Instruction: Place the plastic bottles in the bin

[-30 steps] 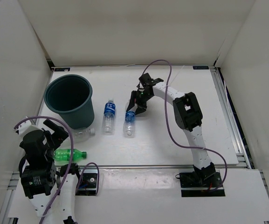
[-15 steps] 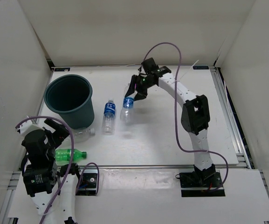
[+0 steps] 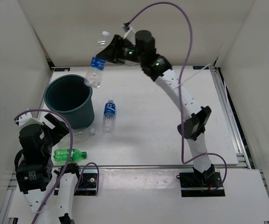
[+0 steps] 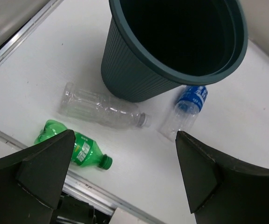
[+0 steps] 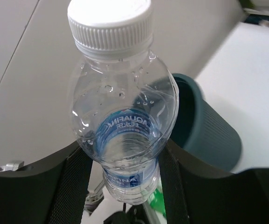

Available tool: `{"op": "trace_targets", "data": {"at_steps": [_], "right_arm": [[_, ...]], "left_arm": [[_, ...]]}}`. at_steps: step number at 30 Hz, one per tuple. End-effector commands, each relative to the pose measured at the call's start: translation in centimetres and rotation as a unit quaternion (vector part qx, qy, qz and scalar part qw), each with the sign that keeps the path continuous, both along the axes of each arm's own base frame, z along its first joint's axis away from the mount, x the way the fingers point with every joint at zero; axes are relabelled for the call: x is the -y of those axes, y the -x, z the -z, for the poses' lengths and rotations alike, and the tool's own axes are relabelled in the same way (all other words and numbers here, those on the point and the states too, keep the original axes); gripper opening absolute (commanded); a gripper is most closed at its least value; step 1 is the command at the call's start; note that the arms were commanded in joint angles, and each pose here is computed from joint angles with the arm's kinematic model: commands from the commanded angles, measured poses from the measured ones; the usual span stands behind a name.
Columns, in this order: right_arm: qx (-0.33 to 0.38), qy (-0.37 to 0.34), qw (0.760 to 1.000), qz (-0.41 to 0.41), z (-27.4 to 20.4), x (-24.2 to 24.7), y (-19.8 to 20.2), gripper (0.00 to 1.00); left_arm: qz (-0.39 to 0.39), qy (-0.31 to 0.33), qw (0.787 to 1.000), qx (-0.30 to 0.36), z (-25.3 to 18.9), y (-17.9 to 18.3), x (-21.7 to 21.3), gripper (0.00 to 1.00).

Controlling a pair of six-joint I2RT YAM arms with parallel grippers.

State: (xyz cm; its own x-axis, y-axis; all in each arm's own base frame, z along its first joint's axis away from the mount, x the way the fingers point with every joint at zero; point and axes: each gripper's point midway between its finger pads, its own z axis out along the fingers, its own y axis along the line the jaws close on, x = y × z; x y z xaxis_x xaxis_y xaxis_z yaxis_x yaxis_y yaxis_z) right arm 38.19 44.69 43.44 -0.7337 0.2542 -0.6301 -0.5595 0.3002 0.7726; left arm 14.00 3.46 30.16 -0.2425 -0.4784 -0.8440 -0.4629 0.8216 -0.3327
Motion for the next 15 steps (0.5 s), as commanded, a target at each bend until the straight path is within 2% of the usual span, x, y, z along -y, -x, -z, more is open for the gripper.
{"op": "trace_targets", "data": {"at_steps": [1,3,6,9,12,14,15], "right_arm": [[0.098,-0.030,0.994,-0.022,-0.6,-6.8,2.5,0.12],[0.153,-0.031,0.988,-0.015,-0.7,-9.3,3.9,0.13],[0.194,-0.024,0.981,-0.013,-0.7,-11.5,6.1,0.17],[0.241,-0.004,0.970,0.001,-0.2,-12.5,6.5,0.24],[0.265,0.021,0.964,0.008,0.7,-12.8,6.3,0.37],[0.272,0.031,0.961,0.022,0.3,-12.0,6.2,0.53],[0.272,0.033,0.961,0.029,0.3,-11.9,5.9,0.53]], "left_arm": [[0.009,-0.012,1.000,-0.019,-0.4,0.4,0.0,1.00],[0.021,-0.017,0.999,-0.022,-0.6,0.2,0.2,1.00],[0.031,-0.024,0.999,-0.025,-1.1,0.1,0.3,1.00],[0.029,-0.030,0.999,-0.022,-1.9,0.4,0.1,1.00],[0.034,-0.028,0.999,-0.023,-2.1,0.9,0.4,1.00],[0.034,-0.028,0.999,-0.021,-2.0,1.5,0.4,1.00],[0.031,-0.022,0.999,-0.023,-1.8,1.6,0.5,1.00]]}}
